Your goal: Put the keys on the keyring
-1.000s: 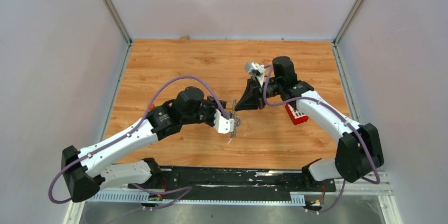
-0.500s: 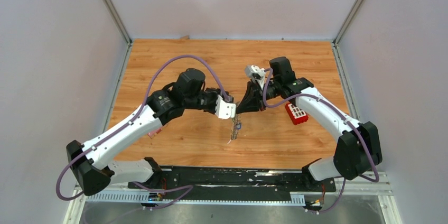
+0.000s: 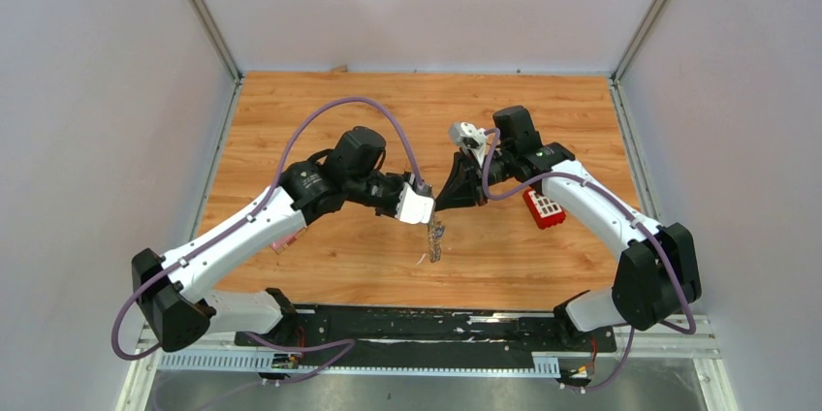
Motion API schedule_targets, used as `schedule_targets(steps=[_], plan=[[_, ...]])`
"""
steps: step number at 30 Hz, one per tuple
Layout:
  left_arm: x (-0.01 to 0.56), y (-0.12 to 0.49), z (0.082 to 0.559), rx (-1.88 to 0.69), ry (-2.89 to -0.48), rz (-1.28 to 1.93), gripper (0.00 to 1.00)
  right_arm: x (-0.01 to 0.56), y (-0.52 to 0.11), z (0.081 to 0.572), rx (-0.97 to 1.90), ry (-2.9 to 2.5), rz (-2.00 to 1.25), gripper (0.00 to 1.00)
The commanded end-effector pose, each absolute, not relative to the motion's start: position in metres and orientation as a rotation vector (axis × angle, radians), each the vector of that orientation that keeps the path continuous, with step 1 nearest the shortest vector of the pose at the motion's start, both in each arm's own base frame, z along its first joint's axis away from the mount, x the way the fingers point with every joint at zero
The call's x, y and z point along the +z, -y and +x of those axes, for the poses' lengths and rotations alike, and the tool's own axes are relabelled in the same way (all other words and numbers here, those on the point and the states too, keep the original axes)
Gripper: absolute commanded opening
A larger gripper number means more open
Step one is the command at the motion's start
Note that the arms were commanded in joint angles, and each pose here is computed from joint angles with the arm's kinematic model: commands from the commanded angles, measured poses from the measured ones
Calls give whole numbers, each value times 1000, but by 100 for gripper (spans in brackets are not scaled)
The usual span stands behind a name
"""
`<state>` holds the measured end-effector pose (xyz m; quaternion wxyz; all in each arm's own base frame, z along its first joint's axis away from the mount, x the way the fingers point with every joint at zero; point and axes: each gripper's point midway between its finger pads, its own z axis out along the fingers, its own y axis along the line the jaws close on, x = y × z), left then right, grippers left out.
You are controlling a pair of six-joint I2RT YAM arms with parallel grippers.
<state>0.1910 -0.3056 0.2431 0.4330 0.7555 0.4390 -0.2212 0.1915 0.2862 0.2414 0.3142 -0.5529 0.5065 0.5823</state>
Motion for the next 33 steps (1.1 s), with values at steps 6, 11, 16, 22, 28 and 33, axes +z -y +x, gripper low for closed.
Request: schedule_targets(steps=[6, 11, 16, 22, 28, 33], plan=[[244, 311, 187, -613, -1096, 1866, 37, 261, -289, 190, 1540, -1215, -1490, 0], [241, 312, 186, -629, -1104, 1864, 36, 260, -290, 191, 1541, -1221, -1487, 0], [240, 314, 188, -631, -1113, 1860, 33, 260, -290, 191, 1542, -1221, -1486, 0], [239, 316, 189, -639, -1120, 1858, 28, 260, -290, 191, 1542, -1225, -1485, 0], [242, 319, 188, -658, -1123, 1854, 24, 258, -290, 192, 1536, -1233, -1483, 0], [240, 320, 189, -673, -1142, 1846, 21, 257, -291, 193, 1523, -1240, -1481, 0]])
